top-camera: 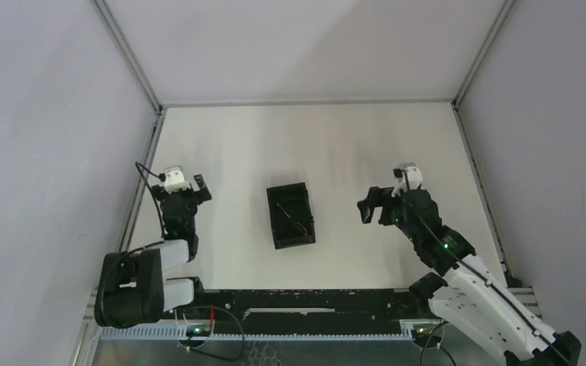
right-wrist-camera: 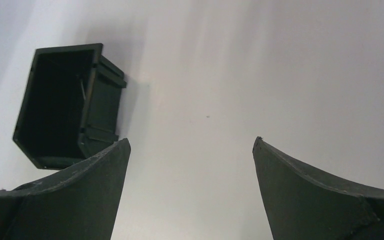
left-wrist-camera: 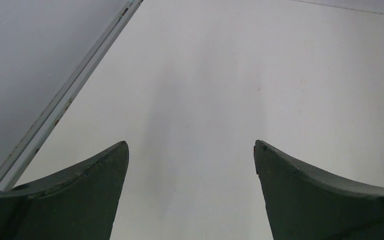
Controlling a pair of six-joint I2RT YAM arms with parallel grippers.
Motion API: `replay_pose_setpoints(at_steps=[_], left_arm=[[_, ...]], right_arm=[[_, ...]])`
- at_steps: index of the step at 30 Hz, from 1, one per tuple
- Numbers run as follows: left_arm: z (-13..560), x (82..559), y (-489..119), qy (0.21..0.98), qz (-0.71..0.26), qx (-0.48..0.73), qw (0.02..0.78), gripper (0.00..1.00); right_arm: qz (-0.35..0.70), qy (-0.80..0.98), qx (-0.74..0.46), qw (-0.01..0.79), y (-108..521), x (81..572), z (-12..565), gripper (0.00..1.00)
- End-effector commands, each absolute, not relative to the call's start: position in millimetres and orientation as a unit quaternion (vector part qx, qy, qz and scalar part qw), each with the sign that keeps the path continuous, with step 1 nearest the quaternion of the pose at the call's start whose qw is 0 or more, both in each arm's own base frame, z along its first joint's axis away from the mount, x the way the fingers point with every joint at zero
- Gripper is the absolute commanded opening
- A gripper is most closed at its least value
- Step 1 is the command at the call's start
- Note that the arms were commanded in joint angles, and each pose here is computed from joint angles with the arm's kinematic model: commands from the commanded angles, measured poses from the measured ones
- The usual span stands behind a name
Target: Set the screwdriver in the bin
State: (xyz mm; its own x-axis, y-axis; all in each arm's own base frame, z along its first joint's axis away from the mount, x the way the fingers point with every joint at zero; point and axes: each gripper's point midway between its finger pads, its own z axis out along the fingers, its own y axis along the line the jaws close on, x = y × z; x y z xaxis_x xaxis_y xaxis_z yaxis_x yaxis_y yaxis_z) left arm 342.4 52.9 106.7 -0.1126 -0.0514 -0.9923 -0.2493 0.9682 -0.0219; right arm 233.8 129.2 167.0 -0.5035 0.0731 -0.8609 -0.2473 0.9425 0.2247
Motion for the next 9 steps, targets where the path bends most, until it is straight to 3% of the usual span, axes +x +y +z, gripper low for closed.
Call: replay_pose_setpoints(at_steps=[1,9], left_arm=[[138.6,357.5,53.4,0.711,0.077,-0.097,0.692,1.0],[138.4,357.5,53.4,0.712,0.077,-0.097,0.692,1.0]], right_arm=[[0.18,0.844,-0.009,0.505,123.2,237.1,157.1,1.0],[0.178,0.843,0.008,0.508,118.1,237.7,141.8,1.0]])
